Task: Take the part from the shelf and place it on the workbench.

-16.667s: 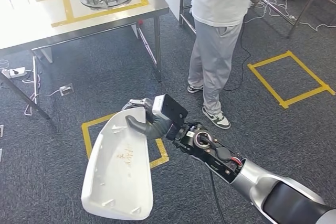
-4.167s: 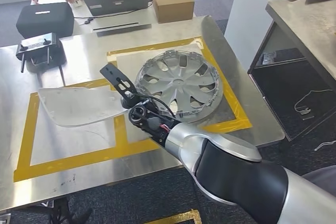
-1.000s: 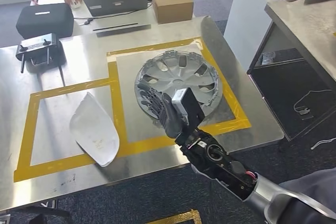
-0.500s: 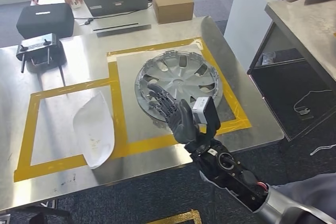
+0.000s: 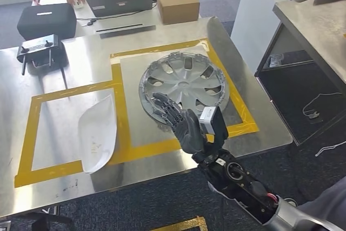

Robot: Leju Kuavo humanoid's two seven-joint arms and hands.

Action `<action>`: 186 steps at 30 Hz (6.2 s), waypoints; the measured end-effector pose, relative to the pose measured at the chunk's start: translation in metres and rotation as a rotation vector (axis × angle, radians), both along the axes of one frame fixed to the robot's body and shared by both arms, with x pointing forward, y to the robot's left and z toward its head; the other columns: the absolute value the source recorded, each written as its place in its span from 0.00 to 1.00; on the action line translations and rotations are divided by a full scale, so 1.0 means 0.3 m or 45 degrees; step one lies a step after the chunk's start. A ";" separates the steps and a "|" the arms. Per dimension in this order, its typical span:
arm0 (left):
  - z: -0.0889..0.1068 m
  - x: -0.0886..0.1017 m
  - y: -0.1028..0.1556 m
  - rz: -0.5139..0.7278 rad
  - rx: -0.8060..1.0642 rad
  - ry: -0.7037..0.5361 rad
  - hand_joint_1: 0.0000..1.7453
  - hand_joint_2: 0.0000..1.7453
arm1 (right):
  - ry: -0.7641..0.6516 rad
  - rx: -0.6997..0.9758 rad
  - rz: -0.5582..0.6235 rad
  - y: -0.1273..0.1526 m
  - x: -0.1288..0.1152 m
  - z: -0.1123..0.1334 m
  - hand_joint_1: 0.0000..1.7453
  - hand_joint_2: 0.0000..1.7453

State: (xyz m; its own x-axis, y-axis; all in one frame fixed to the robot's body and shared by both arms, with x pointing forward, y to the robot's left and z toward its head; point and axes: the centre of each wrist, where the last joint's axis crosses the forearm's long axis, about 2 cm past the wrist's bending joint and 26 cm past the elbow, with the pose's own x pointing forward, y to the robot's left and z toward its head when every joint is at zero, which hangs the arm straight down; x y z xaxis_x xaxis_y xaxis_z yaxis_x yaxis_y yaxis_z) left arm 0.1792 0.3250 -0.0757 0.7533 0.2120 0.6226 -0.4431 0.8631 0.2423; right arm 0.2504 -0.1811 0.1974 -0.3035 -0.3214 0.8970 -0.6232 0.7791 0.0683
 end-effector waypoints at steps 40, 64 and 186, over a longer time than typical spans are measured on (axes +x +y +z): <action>0.010 0.028 -0.020 -0.024 -0.024 -0.006 0.00 0.00 | -0.005 0.067 0.030 0.019 0.006 0.018 0.00 0.00; 0.008 0.023 -0.023 -0.017 -0.027 0.008 0.00 0.00 | 0.010 0.073 0.026 0.016 0.003 0.003 0.00 0.00; -0.008 -0.029 0.038 0.101 -0.009 0.020 0.00 0.00 | 0.065 0.109 -0.080 0.012 0.059 -0.060 0.00 0.00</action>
State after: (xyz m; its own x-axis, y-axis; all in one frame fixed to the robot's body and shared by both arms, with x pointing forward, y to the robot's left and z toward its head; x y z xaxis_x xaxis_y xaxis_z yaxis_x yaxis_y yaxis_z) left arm 0.1704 0.3365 -0.0782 0.7436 0.2756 0.6092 -0.5062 0.8273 0.2435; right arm 0.2680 -0.1776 0.1794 -0.2799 -0.3793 0.8819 -0.5674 0.8064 0.1667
